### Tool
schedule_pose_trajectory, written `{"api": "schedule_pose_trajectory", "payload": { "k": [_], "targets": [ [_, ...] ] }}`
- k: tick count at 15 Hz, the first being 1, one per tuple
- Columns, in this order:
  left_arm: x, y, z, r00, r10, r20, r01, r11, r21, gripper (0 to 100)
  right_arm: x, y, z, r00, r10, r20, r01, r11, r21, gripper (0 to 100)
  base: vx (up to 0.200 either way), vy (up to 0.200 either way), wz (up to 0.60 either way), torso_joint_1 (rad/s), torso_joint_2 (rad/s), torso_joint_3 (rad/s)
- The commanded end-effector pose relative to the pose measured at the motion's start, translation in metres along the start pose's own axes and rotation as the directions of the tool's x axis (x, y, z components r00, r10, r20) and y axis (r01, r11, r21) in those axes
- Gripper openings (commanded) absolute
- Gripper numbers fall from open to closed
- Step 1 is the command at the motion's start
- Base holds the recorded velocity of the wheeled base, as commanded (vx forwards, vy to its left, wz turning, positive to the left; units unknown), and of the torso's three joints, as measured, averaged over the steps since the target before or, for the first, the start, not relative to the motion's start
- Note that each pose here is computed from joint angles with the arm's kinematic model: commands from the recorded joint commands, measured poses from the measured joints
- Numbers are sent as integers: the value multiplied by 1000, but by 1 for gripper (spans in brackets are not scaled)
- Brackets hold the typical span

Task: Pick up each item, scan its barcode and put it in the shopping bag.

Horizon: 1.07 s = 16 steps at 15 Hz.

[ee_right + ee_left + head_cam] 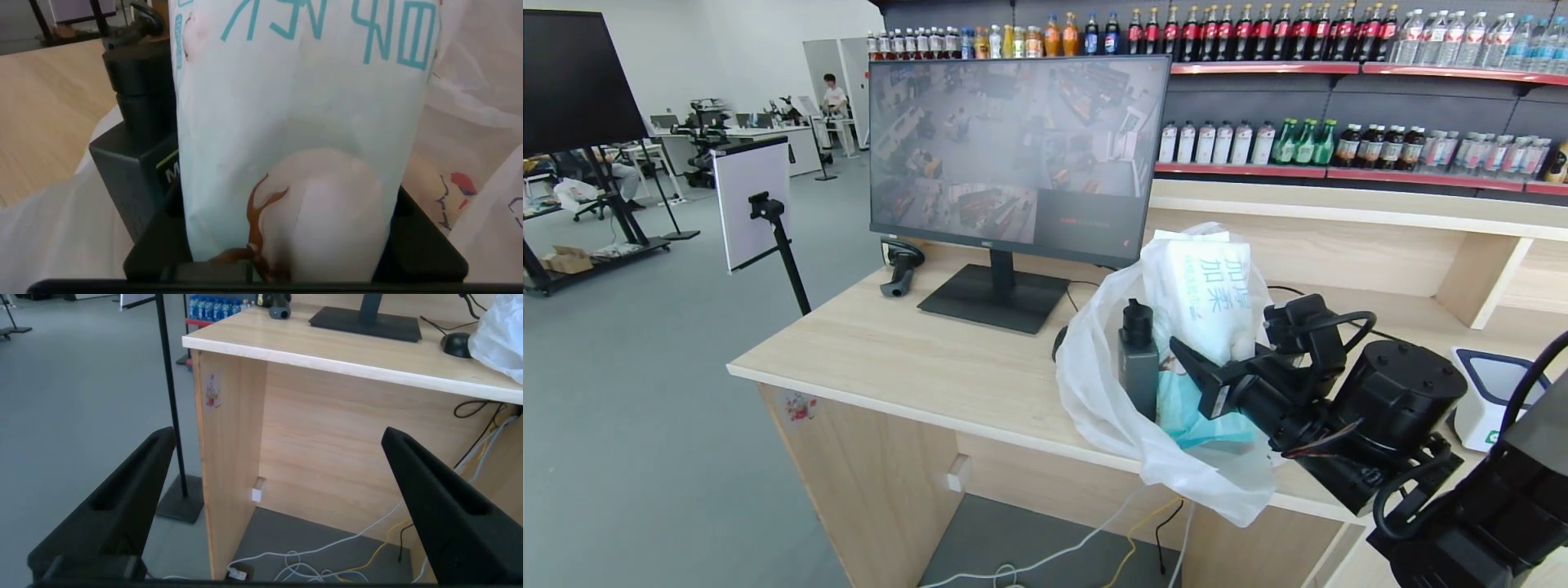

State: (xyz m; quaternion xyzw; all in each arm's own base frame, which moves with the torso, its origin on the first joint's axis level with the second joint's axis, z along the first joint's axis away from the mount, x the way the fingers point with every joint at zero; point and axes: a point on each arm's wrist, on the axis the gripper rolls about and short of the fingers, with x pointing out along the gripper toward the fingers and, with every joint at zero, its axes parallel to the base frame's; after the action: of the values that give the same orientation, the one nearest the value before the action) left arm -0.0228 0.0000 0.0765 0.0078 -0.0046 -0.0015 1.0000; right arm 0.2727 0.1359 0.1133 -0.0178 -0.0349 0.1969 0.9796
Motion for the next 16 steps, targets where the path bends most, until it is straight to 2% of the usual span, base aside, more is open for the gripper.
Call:
{"api": "schedule_pose_trajectory", "payload": {
  "k": [1,3,6,12,16],
  "targets": [
    [0,0,0,1000,0,2,0,1000,0,100,0,0,-6,1000,2,-21,-2,1000,-2,0,0,0,0,0,0,0],
    [0,0,0,1000,0,2,0,1000,1,100,-6,0,-14,998,1,-66,-1,1000,-5,0,0,0,0,0,0,0],
    [0,0,0,1000,0,2,0,1000,1,100,-5,-2,-20,996,-6,-85,5,1000,-9,0,0,0,0,0,0,0],
    [0,0,0,1000,0,2,0,1000,0,100,6,-3,-29,995,-10,-95,9,1000,-9,0,0,0,0,0,0,0],
    [0,0,0,1000,0,2,0,1000,0,100,12,-15,-34,994,-50,-99,49,999,-12,0,0,0,0,0,0,0]
  ]
}}
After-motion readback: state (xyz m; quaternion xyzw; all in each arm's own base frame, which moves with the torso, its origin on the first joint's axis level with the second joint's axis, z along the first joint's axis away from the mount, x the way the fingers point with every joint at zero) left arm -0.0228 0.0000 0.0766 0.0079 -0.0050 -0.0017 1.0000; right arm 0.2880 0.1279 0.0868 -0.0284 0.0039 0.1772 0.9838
